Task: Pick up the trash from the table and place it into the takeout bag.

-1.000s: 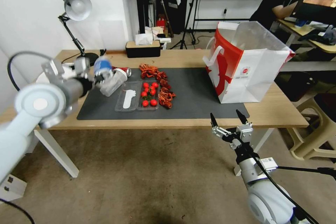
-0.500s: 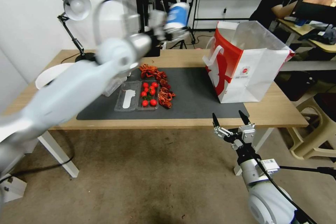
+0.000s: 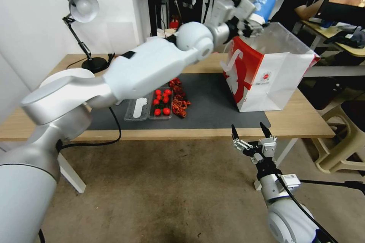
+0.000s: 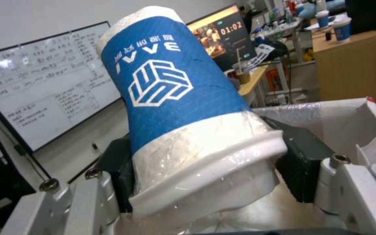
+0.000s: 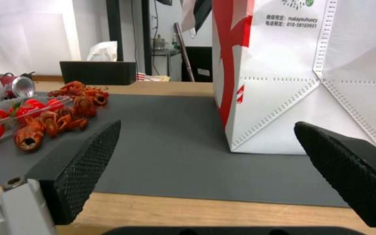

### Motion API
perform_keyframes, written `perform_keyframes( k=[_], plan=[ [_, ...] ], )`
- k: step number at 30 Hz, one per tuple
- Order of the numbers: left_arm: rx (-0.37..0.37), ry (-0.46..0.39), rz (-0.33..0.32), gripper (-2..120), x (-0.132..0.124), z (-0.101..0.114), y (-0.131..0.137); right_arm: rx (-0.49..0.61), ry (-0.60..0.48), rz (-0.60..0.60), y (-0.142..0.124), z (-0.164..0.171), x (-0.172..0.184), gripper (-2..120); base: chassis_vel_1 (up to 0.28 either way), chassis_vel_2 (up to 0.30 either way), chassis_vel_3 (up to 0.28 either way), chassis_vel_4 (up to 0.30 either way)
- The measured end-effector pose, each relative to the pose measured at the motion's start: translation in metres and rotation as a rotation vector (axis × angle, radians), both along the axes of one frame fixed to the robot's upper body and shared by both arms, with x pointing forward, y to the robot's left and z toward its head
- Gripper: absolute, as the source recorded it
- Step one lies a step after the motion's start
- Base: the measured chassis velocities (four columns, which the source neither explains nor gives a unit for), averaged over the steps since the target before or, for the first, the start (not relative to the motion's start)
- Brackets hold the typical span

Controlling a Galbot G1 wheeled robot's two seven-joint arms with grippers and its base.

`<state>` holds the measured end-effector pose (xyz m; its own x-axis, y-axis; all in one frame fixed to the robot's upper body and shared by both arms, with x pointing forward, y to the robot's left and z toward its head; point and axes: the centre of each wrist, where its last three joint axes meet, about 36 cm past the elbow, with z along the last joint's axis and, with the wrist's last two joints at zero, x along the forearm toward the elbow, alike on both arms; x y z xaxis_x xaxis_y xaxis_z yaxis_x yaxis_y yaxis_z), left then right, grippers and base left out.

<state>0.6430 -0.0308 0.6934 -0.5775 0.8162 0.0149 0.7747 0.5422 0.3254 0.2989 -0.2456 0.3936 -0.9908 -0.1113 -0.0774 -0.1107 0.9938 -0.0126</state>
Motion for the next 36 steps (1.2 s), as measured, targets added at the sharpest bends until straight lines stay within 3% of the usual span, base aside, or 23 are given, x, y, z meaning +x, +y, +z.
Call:
perform_keyframes(
  k=[8, 11, 16, 29, 36],
  plan=[
    [0.014, -0.014, -0.001, 67, -0.002, -0.007, -0.004, 0.003, 0.002, 0.005, 0.001, -0.003, 0.001, 100, 0.0, 0.0, 0.0, 0.0],
    [0.008, -0.016, 0.006, 83, -0.004, -0.008, -0.002, 0.004, 0.0, 0.009, 0.002, -0.004, 0.002, 100, 0.0, 0.0, 0.0, 0.0],
    [-0.012, -0.021, 0.014, 99, -0.006, -0.007, 0.002, 0.006, 0.0, 0.013, 0.003, -0.003, 0.002, 100, 0.0, 0.0, 0.0, 0.0],
    [-0.052, -0.014, 0.034, 100, -0.01, -0.013, 0.005, 0.008, -0.002, 0.014, 0.002, -0.003, 0.003, 100, 0.0, 0.0, 0.0, 0.0],
    [-0.114, 0.044, 0.075, 100, -0.021, -0.033, 0.052, 0.014, 0.001, 0.001, 0.002, -0.003, 0.0, 100, 0.0, 0.0, 0.0, 0.0]
  ],
)
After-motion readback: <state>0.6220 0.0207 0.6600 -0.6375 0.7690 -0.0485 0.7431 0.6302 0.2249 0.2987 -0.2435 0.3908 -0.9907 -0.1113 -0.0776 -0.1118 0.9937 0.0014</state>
